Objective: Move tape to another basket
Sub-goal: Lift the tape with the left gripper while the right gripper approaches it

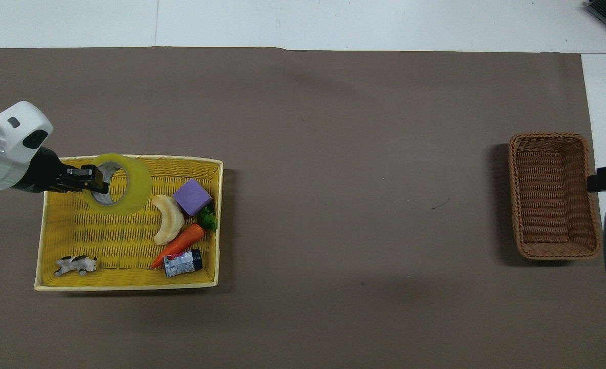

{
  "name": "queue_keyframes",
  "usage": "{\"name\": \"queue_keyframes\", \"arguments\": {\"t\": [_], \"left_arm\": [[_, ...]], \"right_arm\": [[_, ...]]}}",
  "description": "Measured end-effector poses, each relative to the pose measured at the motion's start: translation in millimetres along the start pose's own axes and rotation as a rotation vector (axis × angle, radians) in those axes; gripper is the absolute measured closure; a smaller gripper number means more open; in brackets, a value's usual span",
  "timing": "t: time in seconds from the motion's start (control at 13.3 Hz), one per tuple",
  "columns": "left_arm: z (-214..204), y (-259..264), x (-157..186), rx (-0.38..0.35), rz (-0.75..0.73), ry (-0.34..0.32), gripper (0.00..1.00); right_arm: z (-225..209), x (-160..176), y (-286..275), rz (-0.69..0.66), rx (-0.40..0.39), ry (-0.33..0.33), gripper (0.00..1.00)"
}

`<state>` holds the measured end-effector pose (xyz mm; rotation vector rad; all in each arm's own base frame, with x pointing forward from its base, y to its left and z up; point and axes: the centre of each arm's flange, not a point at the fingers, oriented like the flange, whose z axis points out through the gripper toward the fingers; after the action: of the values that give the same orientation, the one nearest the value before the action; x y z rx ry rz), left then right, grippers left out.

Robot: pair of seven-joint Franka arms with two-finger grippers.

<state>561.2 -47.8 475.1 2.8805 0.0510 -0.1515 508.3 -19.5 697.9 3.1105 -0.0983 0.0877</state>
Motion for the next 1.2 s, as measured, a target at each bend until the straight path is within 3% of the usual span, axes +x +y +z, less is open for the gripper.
{"name": "queue_keyframes", "arguments": {"t": [0.45,0.67,0.97,1.2], "left_arm": [[22.4,109.4,-20.9,-0.109,-0.161,-0.065,0.78],[32.2,157.6,-36.8,-0.167,-0.156,-0.103,0.78],[40.2,213.2,-59.5,-0.235,-0.12,-0.129,0.78],[45.5,270.0,-80.7,-0.278,-0.156,-0.071,0.78]], "right_arm": [[0.6,-0.6,2.2,0.002,0.0,-0.006,0.0],[1.9,-2.8,-18.4,-0.045,0.003,-0.01,0.0],[30.1,-2.4,-59.1,-0.108,0.093,-0.03,0.0],[68.7,-0.3,-107.2,-0.169,0.18,-0.059,0.0]]}}
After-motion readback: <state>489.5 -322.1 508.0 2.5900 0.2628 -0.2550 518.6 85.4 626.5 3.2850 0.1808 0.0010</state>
